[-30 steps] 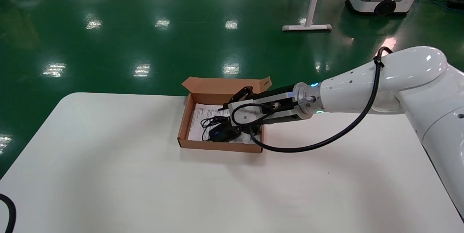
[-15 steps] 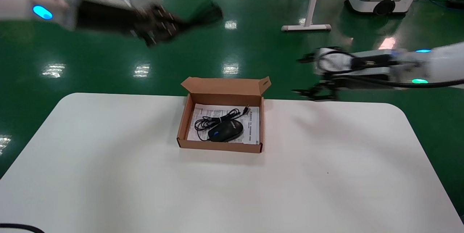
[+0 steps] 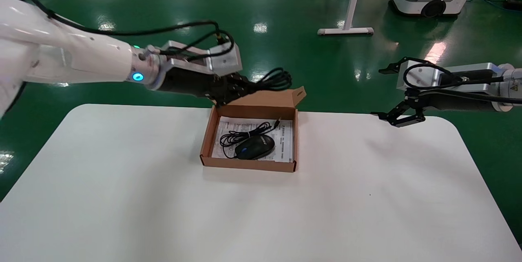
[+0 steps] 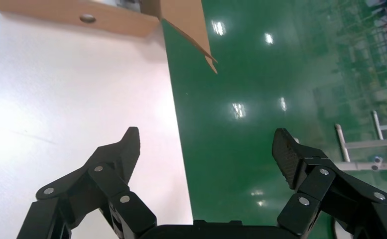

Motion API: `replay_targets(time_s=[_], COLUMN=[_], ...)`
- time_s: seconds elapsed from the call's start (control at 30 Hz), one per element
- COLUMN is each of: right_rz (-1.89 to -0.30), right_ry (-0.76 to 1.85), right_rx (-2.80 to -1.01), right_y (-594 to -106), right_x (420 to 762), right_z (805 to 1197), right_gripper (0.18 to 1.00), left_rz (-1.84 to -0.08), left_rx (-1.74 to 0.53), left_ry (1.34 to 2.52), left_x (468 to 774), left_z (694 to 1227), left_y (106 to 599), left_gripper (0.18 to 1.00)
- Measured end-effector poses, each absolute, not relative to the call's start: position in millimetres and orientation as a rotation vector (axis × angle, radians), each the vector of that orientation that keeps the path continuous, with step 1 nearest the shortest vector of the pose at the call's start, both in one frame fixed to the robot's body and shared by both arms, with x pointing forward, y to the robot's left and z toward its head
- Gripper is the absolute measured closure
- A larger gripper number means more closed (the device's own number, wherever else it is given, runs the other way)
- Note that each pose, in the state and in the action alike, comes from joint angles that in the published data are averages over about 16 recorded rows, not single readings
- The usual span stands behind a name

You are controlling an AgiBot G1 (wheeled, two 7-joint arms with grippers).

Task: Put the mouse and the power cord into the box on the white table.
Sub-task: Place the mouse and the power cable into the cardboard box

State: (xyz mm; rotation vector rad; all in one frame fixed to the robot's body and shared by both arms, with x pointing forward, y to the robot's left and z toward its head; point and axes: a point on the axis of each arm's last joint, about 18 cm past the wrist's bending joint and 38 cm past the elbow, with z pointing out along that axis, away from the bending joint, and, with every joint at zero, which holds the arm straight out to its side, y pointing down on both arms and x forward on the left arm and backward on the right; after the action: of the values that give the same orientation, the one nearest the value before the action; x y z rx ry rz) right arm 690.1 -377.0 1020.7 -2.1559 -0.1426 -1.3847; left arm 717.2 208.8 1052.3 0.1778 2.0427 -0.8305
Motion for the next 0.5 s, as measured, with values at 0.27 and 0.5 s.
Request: replay_targets(time_s=[0.27, 0.5], right_rz=[-1.369, -1.354], right_ry=[-0.132, -0.121], right_rx=[-2.149, -2.14], right_y=[-378.2, -377.2], right_x=[688.2, 687.4], right_z=[1019.0, 1018.7], right_gripper=[0.195, 0.18], left_rz=[-0.789, -0.76], left_rx=[0.203, 0.212], left_ry=[2.102, 2.114], left_x=[722.0, 725.1], left_z=[1023.4, 1013.9], left_y=[199.7, 196.8], left_gripper=[0.954, 0.952])
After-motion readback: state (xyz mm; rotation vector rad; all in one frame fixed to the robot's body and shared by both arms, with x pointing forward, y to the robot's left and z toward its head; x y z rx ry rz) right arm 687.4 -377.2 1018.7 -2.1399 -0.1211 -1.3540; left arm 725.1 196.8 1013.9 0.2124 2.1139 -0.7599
